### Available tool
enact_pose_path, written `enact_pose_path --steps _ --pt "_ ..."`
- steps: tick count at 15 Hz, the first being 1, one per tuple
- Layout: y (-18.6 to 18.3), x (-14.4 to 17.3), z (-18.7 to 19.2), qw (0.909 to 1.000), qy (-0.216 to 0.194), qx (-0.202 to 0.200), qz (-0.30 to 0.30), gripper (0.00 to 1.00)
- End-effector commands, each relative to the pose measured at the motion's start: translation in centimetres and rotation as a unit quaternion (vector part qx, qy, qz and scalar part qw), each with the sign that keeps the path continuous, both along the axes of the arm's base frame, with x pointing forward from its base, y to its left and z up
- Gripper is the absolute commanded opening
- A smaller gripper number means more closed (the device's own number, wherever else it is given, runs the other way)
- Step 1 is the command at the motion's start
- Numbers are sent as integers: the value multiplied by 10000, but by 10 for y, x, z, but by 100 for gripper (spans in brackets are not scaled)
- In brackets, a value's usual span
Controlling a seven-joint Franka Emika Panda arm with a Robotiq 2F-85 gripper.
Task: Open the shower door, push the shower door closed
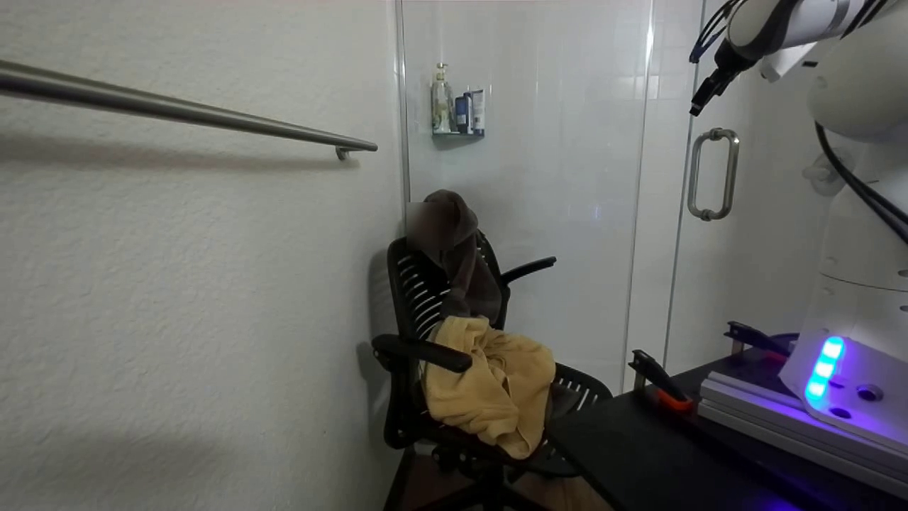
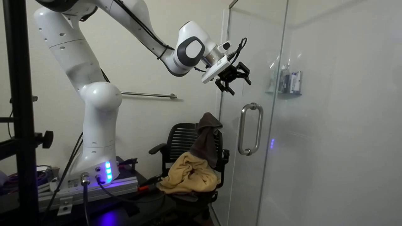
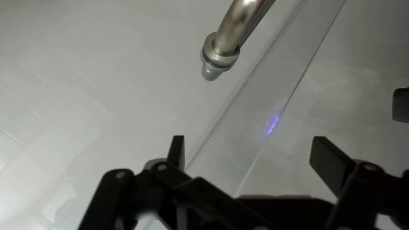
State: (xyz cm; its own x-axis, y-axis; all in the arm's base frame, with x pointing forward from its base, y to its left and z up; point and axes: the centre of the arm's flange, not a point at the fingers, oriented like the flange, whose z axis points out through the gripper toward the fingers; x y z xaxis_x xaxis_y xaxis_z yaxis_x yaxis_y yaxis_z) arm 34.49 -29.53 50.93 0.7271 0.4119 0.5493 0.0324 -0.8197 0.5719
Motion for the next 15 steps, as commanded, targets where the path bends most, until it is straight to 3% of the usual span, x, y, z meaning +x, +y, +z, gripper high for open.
enact_pose_path --steps 1,7,12,15 --pt "-23 63 14 9988 171 -397 -241 100" --pt "-53 135 42 9925 389 -959 -658 100" --pt "-80 178 55 9858 630 -1095 -1102 100" --pt "-50 175 42 9824 1408 -930 -803 100"
